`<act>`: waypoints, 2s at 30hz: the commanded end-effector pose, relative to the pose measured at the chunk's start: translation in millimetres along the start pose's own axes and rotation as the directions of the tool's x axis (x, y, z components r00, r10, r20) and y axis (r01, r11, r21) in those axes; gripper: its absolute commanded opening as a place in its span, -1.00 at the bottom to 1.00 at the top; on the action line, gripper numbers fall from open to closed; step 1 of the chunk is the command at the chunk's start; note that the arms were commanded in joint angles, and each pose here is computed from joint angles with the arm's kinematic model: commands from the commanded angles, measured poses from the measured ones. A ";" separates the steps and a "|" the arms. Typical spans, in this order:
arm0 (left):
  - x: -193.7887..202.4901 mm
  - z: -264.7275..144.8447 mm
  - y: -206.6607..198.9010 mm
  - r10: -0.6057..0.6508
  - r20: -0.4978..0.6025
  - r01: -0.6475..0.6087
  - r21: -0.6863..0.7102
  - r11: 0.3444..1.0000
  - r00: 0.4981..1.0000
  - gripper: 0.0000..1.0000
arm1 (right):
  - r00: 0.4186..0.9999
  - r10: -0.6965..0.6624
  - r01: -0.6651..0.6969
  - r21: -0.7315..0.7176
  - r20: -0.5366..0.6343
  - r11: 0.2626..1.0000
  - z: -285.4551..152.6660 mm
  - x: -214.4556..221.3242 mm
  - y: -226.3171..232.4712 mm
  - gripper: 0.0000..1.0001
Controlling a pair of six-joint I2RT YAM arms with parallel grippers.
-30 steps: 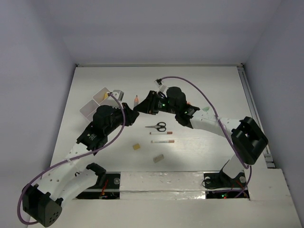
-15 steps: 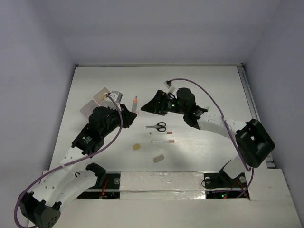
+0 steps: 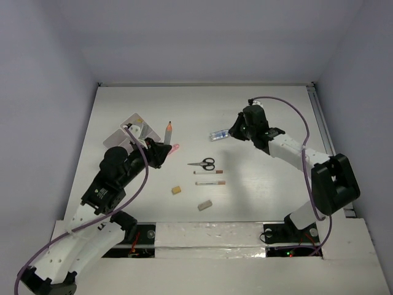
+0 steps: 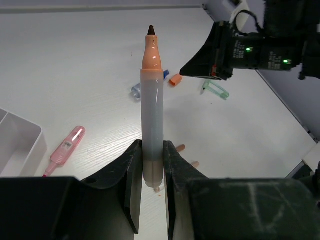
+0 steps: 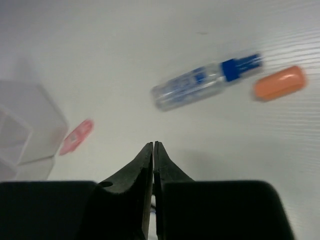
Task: Sort the stationery into containers
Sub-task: Close the pen cap on the pen.
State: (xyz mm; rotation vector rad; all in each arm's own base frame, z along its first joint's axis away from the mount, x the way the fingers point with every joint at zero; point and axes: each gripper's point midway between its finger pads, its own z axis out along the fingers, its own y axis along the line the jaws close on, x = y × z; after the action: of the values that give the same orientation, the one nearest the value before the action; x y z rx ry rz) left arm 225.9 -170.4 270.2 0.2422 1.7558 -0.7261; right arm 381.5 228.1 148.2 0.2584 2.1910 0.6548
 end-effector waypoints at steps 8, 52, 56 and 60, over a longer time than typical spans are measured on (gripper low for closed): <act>-24.2 -17.5 -20.2 0.027 0.103 -0.037 0.095 0.995 0.994 -1.00 | 0.999 0.025 -0.013 0.365 -0.028 0.931 32.7 -23.7 -114.9 0.13; -26.5 -18.2 -18.0 0.030 0.111 -0.040 0.091 0.995 0.993 -1.00 | 0.983 -0.067 0.143 0.481 -0.172 0.865 59.2 -18.8 -150.9 0.11; -26.0 -17.3 -16.5 0.029 0.107 -0.039 0.088 0.995 0.994 -1.00 | 0.974 -0.096 0.185 0.480 -0.203 0.857 64.4 -19.3 -153.3 0.05; -26.4 -16.9 -16.6 0.028 0.108 -0.038 0.089 0.995 0.994 -1.00 | 0.970 -0.107 0.205 0.493 -0.219 0.845 67.6 -19.2 -157.5 -0.07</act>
State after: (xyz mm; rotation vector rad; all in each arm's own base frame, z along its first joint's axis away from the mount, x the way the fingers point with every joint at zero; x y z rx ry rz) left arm 209.8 -166.9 292.6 0.2780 1.6634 -0.7765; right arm 439.9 120.2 36.4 0.3228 2.5163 0.0397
